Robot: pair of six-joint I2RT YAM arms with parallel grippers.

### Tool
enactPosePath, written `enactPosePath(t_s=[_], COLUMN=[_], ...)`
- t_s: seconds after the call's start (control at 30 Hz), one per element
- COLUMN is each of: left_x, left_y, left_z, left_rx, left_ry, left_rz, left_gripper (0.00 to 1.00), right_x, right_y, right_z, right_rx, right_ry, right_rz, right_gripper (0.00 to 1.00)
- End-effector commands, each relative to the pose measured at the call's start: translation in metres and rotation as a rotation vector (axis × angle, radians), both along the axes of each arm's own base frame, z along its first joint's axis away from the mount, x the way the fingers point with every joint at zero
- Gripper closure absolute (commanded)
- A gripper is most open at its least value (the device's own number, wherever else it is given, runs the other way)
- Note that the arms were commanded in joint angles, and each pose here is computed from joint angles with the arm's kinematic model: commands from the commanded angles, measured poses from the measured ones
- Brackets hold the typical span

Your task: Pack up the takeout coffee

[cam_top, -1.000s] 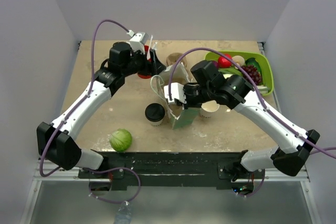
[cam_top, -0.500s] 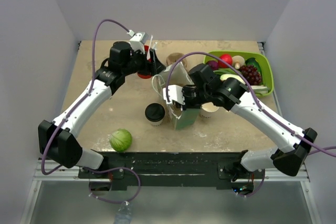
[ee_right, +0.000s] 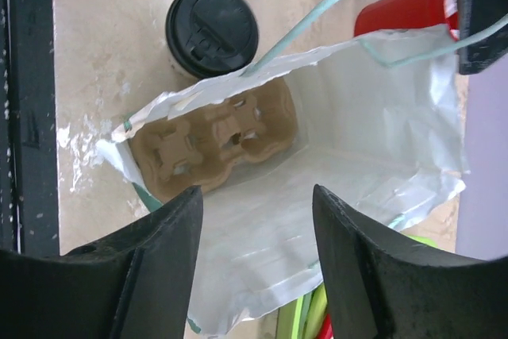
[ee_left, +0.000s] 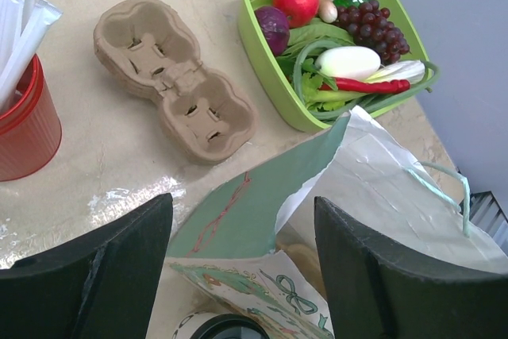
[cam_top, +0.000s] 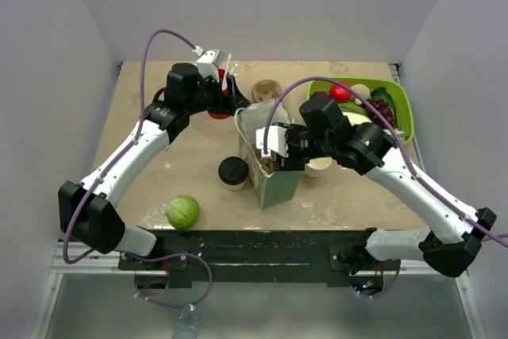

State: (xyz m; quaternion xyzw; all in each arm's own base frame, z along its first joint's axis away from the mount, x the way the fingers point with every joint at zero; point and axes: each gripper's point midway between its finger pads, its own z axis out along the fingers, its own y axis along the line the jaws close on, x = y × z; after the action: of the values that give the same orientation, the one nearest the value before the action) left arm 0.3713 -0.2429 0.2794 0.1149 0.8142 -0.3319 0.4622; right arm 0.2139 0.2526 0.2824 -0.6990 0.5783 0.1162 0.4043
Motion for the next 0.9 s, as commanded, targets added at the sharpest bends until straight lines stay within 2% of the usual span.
enactPosePath(t_s=[0.0, 0.1, 0.27, 0.37, 0.57, 0.63, 0.8, 0.87], left_x=[0.009, 0.009, 0.009, 0.006, 0.001, -0.001, -0.005, -0.007], left_y=[0.0, 0.0, 0.007, 0.012, 0.012, 0.012, 0.013, 0.014], left_z=[0.023, 0.026, 0.035, 0.042, 0.038, 0.034, 0.027, 0.022], left_rx=[-0.025, -0.028, -0.032, -0.036, -0.03, -0.032, -0.034, -0.031], left_ry=[-0.058, -0.062, -0.077, -0.091, -0.085, -0.074, -0.059, -0.049], left_rz=[0.004, 0.009, 0.05, 0.067, 0.06, 0.055, 0.058, 0.061], left_gripper=[0.25, 0.23, 0.07, 0.0, 0.0, 0.0, 0.0, 0.01], right_x=[0.018, 0.032, 0.053, 0.061, 0.058, 0.06, 0.05, 0.044], right_y=[0.007, 0.006, 0.003, 0.001, 0.026, 0.031, 0.036, 0.036], right_z=[0.057, 0.07, 0.075, 0.065, 0.035, 0.028, -0.012, -0.028], right_rx=[0.179, 0.254, 0.333, 0.313, 0.251, 0.26, 0.231, 0.177], right_ry=[-0.113, -0.114, -0.048, 0.008, 0.121, 0.182, 0.456, 0.516], right_rz=[-0.106, -0.231, -0.455, -0.556, -0.486, -0.536, -0.781, -0.808], right_gripper=[0.39, 0.34, 0.32, 0.36, 0.62, 0.73, 0.83, 0.9])
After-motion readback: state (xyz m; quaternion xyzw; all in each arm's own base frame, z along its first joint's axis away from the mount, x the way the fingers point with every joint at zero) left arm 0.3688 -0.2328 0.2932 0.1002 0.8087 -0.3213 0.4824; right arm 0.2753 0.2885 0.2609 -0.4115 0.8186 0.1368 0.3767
